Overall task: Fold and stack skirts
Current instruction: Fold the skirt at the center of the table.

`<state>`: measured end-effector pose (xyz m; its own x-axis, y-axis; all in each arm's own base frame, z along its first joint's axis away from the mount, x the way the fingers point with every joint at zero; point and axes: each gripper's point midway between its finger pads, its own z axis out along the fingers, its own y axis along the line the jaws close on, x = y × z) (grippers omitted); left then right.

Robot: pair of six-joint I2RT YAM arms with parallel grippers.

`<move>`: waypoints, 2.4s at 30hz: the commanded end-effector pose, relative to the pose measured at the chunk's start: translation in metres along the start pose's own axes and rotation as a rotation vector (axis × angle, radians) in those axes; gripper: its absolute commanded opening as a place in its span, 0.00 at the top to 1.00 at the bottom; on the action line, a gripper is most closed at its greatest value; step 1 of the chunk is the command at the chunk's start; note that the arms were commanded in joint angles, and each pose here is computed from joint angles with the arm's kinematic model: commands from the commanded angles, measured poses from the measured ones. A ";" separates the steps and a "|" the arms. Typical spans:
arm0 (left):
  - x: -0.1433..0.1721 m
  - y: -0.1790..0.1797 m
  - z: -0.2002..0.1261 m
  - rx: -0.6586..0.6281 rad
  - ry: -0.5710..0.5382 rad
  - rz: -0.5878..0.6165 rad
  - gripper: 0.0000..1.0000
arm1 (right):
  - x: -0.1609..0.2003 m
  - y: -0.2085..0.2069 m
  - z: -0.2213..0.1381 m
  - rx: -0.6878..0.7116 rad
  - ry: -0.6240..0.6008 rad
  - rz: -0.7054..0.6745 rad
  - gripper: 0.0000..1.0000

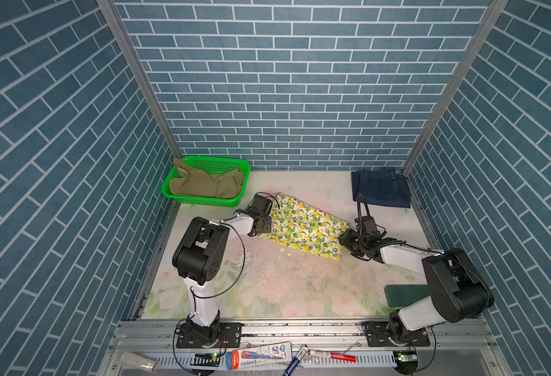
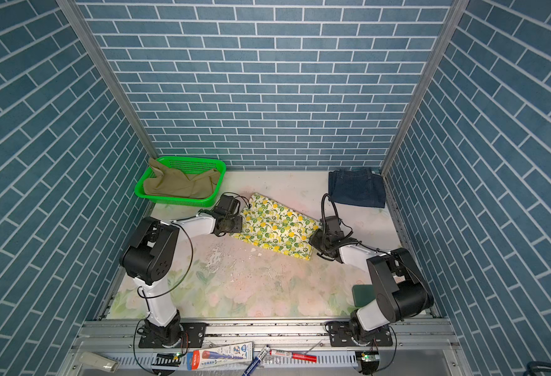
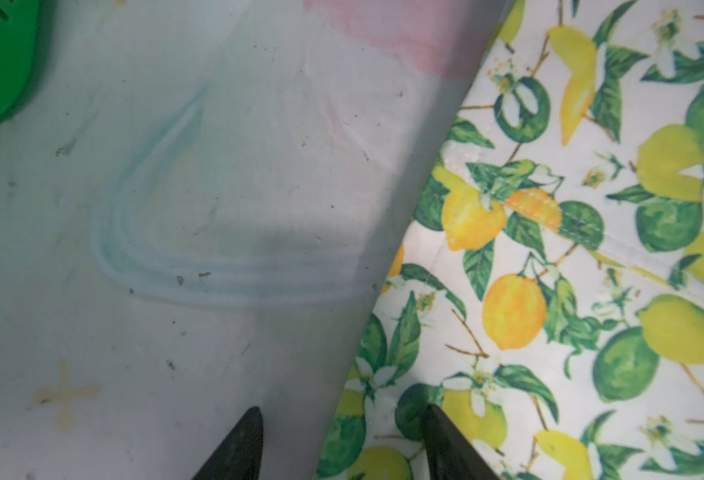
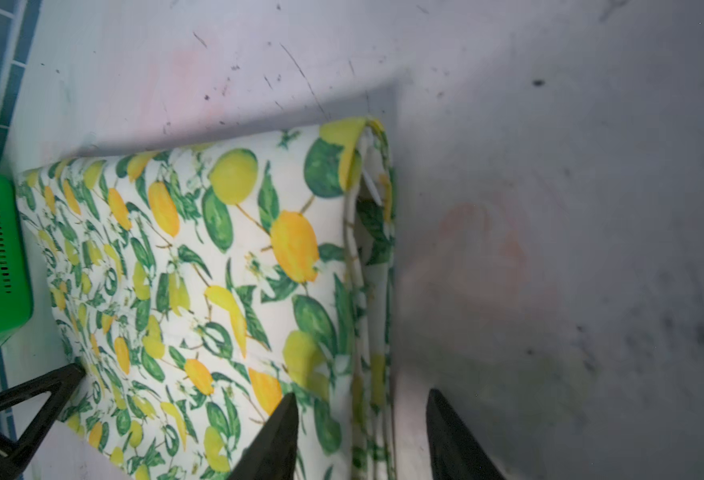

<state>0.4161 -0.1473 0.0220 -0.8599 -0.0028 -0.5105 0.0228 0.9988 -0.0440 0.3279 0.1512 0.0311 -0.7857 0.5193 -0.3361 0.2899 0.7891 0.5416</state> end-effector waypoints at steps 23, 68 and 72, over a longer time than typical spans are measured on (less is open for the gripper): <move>-0.007 -0.008 -0.026 0.056 -0.029 0.011 0.37 | 0.018 -0.027 -0.029 0.096 0.156 -0.212 1.00; 0.051 -0.067 0.009 0.218 0.136 -0.022 1.00 | -0.046 0.021 -0.107 0.097 -0.013 -0.350 1.00; 0.060 -0.070 0.008 0.226 0.134 -0.039 1.00 | -0.042 0.039 -0.111 0.091 -0.019 -0.386 1.00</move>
<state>0.4008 -0.2312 0.0221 -0.8646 -0.0310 -0.5014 0.1406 0.9433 -0.3007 0.3073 0.1201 0.1304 -0.8574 0.1835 -0.4808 0.0229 0.9469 0.3206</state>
